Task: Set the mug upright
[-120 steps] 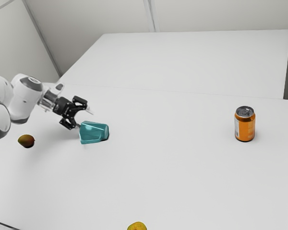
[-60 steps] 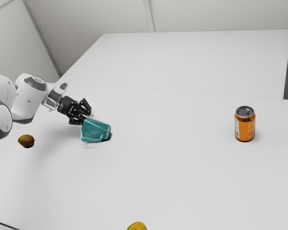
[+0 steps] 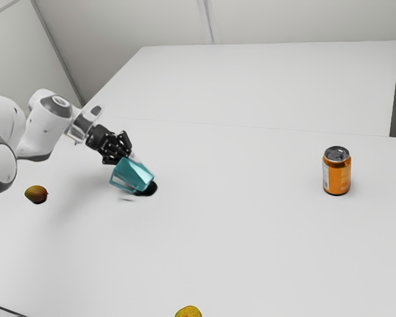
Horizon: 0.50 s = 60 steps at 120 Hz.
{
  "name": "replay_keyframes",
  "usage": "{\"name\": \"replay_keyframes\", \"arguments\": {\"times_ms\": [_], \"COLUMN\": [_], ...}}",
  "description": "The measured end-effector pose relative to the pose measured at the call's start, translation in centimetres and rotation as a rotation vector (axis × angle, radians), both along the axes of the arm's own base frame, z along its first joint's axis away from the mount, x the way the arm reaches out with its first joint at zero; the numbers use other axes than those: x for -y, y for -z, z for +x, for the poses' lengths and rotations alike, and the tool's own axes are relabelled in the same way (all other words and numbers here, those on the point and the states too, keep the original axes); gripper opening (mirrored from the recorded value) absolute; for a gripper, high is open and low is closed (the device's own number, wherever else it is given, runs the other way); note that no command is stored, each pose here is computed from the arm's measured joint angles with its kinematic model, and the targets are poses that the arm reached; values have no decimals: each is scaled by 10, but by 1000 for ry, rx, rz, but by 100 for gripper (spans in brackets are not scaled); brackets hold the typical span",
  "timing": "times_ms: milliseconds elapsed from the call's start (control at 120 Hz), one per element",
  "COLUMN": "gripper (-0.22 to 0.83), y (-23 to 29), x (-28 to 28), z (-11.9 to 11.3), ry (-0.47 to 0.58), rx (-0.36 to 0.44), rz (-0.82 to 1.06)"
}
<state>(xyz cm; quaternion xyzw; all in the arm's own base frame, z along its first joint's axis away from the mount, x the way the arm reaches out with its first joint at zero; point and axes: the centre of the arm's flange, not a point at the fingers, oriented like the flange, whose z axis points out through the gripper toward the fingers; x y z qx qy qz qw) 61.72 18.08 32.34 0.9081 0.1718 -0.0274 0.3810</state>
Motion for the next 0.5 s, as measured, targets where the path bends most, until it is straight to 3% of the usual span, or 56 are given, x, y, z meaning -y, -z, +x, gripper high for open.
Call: {"name": "replay_keyframes", "arguments": {"times_ms": [267, 500], "gripper": [-17, -17], "y": [-82, -107], "x": [46, 98], "z": [-2, -37], "ry": [194, 332], "rx": [32, 55], "rz": [305, 617]}}
